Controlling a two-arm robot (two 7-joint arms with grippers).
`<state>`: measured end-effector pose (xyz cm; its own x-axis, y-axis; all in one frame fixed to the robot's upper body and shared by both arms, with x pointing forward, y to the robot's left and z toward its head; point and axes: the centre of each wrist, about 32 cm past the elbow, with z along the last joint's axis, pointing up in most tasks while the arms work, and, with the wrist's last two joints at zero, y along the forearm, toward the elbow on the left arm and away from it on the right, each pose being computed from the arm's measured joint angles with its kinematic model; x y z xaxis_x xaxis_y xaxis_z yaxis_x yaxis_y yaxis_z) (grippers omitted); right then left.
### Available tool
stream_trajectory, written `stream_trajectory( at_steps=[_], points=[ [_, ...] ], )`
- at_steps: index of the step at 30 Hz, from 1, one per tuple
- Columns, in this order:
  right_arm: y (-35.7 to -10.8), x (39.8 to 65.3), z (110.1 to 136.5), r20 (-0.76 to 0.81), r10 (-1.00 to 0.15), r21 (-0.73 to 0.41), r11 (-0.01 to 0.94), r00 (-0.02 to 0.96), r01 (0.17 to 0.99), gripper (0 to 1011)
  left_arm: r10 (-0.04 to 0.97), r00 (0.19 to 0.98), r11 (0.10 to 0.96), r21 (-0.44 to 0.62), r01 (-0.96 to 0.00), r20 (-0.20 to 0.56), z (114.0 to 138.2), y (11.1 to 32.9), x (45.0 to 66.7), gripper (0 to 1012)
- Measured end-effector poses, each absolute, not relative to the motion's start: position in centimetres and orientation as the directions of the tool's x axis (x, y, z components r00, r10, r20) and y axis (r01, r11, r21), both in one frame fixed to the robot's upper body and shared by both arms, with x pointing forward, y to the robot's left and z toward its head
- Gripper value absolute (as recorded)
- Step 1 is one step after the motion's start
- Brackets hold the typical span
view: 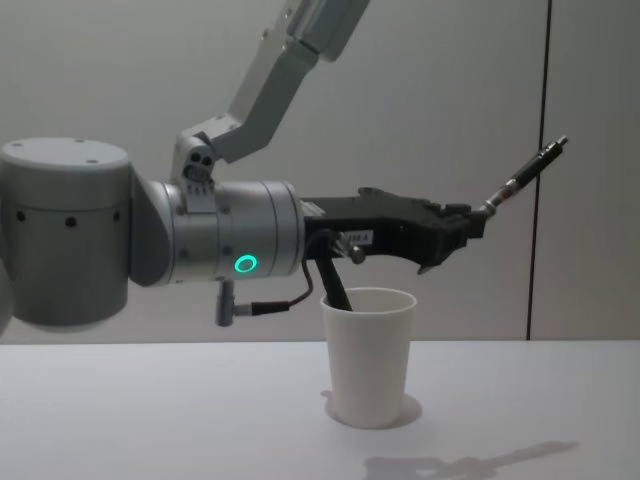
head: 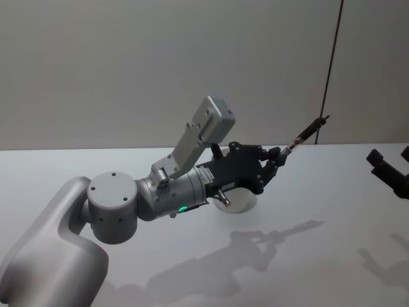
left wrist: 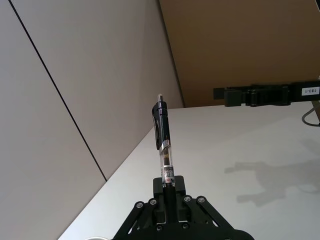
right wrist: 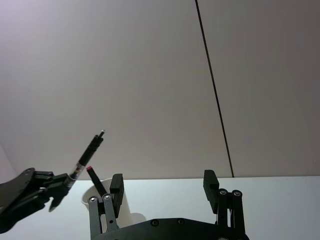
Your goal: Place the pen into the pen holder.
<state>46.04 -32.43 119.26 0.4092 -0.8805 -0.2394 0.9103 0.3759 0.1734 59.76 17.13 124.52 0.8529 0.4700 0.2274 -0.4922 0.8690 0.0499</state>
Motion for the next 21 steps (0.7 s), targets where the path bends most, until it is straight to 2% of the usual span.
stream_trajectory(
  at_steps=[21],
  points=[
    [-33.9,46.5,117.9,-0.403,-0.724,0.269,0.490,0.559,0.829,1002,0.470,0.853,0.869,0.050,-0.492,0.227,124.5,17.1,59.8,134]
  ],
)
